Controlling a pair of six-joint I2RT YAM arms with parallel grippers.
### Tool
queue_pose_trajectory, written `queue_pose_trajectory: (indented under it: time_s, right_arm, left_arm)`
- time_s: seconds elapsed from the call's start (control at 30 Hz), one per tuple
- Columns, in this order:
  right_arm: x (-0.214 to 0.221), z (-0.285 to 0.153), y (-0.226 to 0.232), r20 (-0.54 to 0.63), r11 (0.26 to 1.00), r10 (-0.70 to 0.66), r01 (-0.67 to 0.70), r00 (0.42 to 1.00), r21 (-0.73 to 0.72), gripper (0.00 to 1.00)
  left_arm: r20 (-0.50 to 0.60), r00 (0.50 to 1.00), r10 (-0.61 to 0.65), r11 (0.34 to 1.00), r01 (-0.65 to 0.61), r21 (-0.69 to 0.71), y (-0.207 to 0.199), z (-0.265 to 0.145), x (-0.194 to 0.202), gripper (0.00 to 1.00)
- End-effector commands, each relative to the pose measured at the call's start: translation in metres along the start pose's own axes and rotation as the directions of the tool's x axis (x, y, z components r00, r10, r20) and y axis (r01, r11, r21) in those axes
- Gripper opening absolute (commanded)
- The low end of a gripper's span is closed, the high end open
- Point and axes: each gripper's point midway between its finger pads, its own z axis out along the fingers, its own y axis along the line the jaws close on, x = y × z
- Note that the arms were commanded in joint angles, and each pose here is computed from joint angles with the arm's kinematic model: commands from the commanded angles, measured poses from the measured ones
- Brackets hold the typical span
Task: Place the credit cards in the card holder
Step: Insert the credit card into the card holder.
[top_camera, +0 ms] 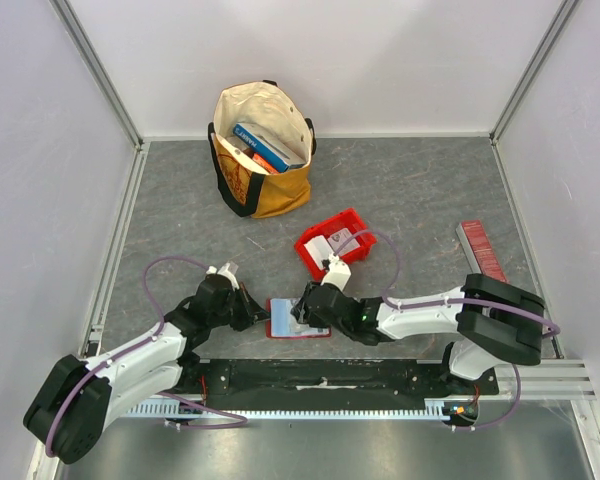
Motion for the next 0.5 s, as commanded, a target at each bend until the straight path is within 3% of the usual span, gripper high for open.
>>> queue_pose_trajectory:
  time_s: [0.0, 0.2, 0.47]
  right_arm:
    - [-0.013, -0.006, -0.009, 0.033, 0.991, -0.091, 0.088, 0.995, 0.1, 0.5]
    - [-0.007, -0.002, -0.006, 0.007, 0.985, -0.126, 0.125, 0.992, 0.116, 0.51]
    - [0.006, 0.005, 0.017, -0.039, 0.99, -0.136, 0.137, 0.99, 0.022, 0.47]
  left_arm:
    - [0.015, 1.0, -0.006, 1.0, 0.006, 0.018, -0.006, 0.001, -0.005, 0.02]
    - [0.013, 1.0, -0.004, 1.0, 0.004, 0.02, -0.007, 0.001, -0.004, 0.02]
    - [0.014, 1.0, -0.005, 1.0, 0.004, 0.021, -0.006, 0.001, -0.004, 0.02]
